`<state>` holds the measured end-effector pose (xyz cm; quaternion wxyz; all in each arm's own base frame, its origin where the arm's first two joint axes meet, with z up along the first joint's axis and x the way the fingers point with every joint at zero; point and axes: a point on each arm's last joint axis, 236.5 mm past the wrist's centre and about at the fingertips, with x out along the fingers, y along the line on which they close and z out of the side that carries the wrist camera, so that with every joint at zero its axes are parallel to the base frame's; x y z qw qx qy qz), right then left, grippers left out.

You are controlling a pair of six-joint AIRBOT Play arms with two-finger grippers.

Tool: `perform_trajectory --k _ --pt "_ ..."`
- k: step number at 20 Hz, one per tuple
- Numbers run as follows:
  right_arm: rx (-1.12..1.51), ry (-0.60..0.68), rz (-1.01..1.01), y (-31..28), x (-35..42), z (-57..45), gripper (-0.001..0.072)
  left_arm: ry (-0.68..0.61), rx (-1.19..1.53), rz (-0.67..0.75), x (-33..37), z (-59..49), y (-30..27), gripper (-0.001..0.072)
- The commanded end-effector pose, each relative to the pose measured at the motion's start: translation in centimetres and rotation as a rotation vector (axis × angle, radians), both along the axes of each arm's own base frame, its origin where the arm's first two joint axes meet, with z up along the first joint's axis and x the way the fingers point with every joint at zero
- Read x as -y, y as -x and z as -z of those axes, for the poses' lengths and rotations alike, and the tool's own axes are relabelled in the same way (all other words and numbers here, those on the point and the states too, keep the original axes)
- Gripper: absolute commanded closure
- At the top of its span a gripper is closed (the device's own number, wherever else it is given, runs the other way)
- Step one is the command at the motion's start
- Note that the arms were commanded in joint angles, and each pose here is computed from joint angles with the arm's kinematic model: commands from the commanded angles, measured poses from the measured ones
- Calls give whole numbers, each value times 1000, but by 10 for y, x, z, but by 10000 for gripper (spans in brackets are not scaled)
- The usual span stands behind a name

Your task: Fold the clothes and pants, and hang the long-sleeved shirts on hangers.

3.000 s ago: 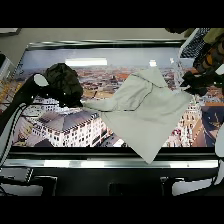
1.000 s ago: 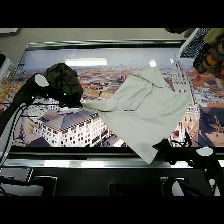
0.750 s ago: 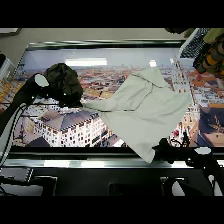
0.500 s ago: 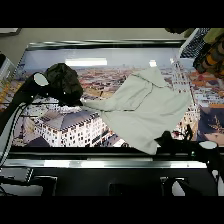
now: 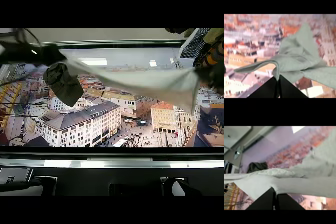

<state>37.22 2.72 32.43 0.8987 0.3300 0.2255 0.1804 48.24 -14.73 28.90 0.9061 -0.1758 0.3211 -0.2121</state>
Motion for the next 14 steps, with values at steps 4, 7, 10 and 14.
perform_trajectory --k 4,7,10,14 --pt "536 220 3 111 -54 -217 682 36 633 -248 -72 -240 152 690" --pt "591 182 29 125 -58 -238 682 64 767 -269 -79 -275 208 690" --pt "538 172 20 114 -54 -226 682 41 758 -286 -84 -269 209 690" --pt "215 124 6 64 -29 -148 682 -2 572 -285 -80 -204 124 690"
